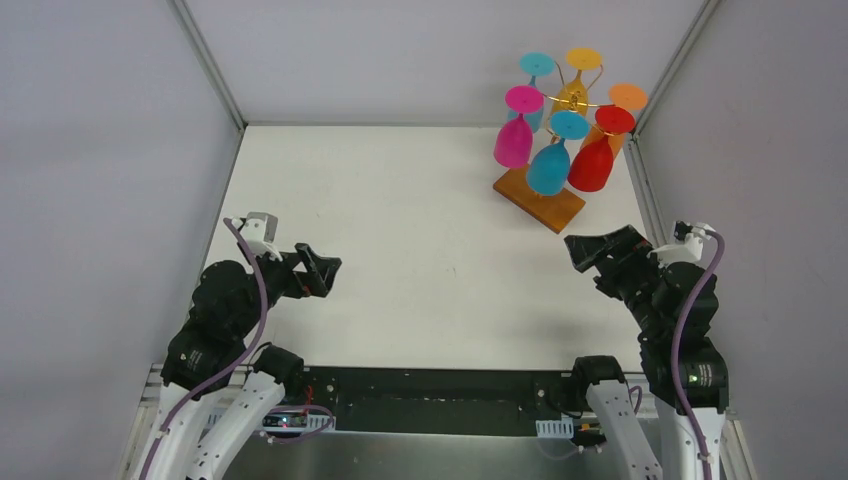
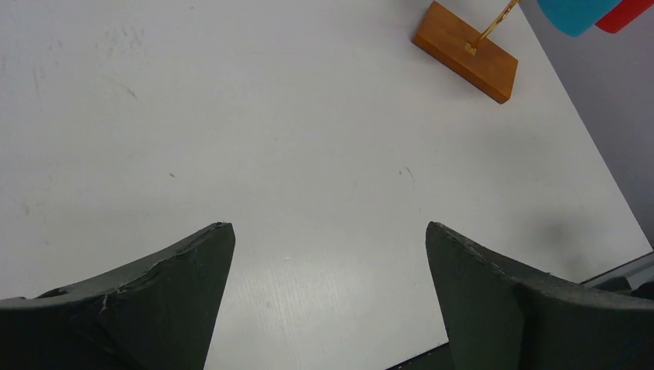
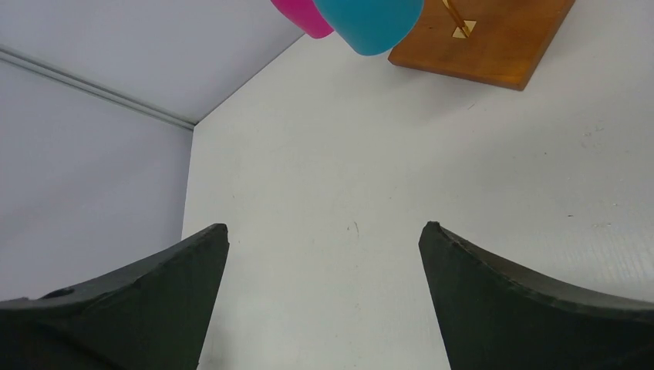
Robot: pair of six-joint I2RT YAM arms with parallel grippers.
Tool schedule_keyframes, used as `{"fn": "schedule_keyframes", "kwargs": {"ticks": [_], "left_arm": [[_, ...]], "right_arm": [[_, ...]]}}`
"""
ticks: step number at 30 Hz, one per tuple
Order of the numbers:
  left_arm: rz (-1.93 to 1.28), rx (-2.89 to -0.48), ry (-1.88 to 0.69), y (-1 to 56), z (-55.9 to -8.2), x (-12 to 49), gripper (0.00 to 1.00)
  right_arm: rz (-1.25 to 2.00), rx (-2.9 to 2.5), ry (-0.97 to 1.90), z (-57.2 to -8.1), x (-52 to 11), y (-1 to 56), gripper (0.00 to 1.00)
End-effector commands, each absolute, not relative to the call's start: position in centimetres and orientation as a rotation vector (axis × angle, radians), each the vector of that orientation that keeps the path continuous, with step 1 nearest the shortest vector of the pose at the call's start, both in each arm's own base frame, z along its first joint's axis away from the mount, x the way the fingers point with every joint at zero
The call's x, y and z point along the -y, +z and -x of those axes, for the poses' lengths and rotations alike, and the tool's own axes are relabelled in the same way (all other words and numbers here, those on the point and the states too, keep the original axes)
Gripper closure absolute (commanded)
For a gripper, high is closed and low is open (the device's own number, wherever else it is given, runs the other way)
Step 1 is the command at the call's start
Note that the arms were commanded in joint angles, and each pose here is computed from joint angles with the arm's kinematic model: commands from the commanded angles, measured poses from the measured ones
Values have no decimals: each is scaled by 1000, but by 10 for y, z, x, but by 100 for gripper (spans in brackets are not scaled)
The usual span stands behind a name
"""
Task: Take the wine glass off the wine glass rack
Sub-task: Pick up the wine rack from the center of the board.
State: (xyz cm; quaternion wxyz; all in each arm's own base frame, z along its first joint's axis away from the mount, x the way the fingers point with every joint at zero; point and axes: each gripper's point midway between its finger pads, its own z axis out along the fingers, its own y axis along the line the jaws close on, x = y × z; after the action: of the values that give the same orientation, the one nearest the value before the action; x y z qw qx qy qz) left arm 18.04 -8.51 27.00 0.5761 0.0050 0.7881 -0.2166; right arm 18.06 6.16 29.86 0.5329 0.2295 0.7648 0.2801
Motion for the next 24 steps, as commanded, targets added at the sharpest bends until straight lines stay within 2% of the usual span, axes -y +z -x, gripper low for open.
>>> {"fn": "schedule_keyframes", "kwargs": {"ticks": [1, 15, 23, 24], "left_arm": [[-74, -1814, -548, 285, -179, 94, 1], [-14, -1853, -482, 269, -198, 89, 1], [11, -1840, -444, 265, -194, 79, 1], [14, -1832, -440, 264, -193, 78, 1]], "right_arm": [[-510, -1806, 637, -180, -59, 315, 1], [-449, -1875, 641, -190, -67, 344, 1], [-405, -1796, 651, -215, -69, 393, 1], [-416, -1781, 645, -219, -67, 403, 3]]}}
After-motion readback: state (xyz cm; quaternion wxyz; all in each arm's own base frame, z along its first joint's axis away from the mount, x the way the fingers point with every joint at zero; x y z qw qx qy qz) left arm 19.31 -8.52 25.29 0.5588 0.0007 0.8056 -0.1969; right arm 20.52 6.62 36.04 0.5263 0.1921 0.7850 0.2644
